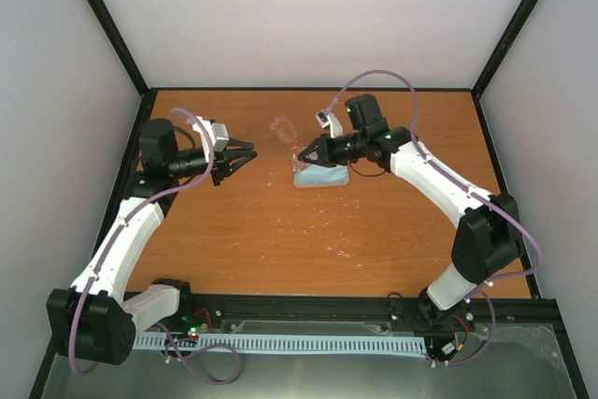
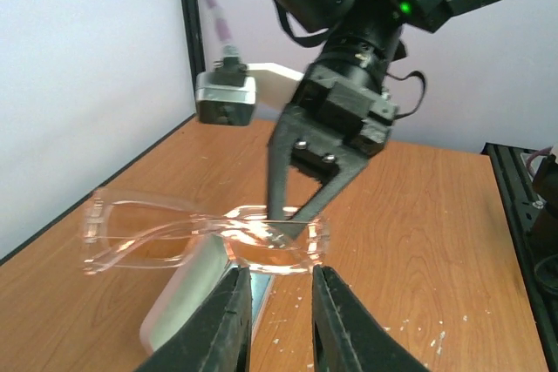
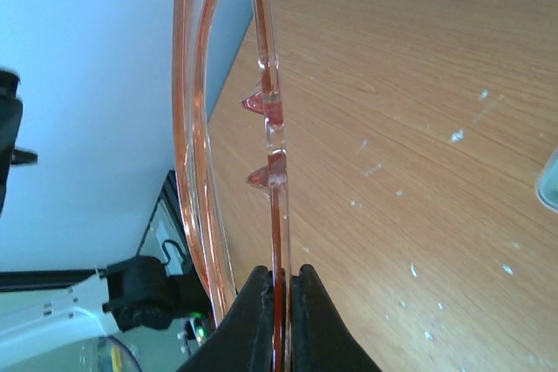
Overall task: Organize the sunglasses
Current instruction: Fold the sunglasses, then adjust the sunglasses.
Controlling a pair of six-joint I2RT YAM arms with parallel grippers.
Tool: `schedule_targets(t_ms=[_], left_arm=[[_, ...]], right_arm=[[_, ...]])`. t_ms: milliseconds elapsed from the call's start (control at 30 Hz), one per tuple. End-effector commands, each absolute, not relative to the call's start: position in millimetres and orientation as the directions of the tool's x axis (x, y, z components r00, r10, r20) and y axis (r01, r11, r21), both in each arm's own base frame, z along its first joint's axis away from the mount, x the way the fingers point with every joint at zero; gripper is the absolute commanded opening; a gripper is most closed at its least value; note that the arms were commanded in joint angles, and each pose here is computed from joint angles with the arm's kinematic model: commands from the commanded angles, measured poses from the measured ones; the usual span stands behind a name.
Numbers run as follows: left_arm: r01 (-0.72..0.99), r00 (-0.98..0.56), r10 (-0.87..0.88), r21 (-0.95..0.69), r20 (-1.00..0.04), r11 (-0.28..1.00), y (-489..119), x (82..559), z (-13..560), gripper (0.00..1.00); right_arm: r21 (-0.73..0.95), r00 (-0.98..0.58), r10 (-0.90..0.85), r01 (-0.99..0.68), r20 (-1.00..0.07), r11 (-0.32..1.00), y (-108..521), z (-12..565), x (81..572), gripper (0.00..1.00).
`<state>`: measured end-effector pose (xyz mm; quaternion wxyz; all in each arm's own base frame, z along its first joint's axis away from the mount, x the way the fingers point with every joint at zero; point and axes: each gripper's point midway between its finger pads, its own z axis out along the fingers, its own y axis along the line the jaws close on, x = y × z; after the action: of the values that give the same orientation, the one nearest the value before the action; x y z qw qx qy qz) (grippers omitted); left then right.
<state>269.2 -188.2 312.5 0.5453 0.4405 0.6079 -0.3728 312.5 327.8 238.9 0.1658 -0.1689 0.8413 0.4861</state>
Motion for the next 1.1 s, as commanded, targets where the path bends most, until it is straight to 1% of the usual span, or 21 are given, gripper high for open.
schedule_targets(t_ms=[0, 167, 267, 433, 667, 867, 1067], left_arm=[[0.947, -0.076, 0.154, -0.023, -0.985, 0.321, -188, 285, 308, 0.21], [0.975, -0.185, 0.183, -0.157, -0.966, 0.156, -198, 293, 288, 0.20], [0.973, -0.224, 0.207, -0.206, -0.952, 0.108, -200, 299, 279, 0.21], [0.977, -0.211, 0.221, -0.202, -0.952, 0.062, -201, 298, 276, 0.23], [0.964, -0.260, 0.194, -0.265, -0.946, 0.003, -203, 288, 277, 0.25], [0.956, -0.283, 0.216, -0.292, -0.934, -0.010, -207, 288, 266, 0.25], [0.950, -0.296, 0.206, -0.311, -0.933, -0.042, -213, 289, 269, 0.20]], right_arm=[[0.740, -0.866, -0.219, -0.499, -0.450, 0.450, 308, 247, 279, 0.03], [0.742, -0.854, -0.269, -0.521, -0.446, 0.422, 300, 250, 255, 0.03], [0.745, -0.851, -0.288, -0.524, -0.439, 0.413, 296, 250, 245, 0.03], [0.751, -0.851, -0.319, -0.521, -0.418, 0.406, 291, 244, 234, 0.03], [0.757, -0.838, -0.359, -0.532, -0.410, 0.379, 291, 243, 226, 0.03], [0.772, -0.827, -0.370, -0.543, -0.424, 0.330, 294, 250, 222, 0.03], [0.776, -0.824, -0.379, -0.544, -0.422, 0.319, 295, 249, 220, 0.03]])
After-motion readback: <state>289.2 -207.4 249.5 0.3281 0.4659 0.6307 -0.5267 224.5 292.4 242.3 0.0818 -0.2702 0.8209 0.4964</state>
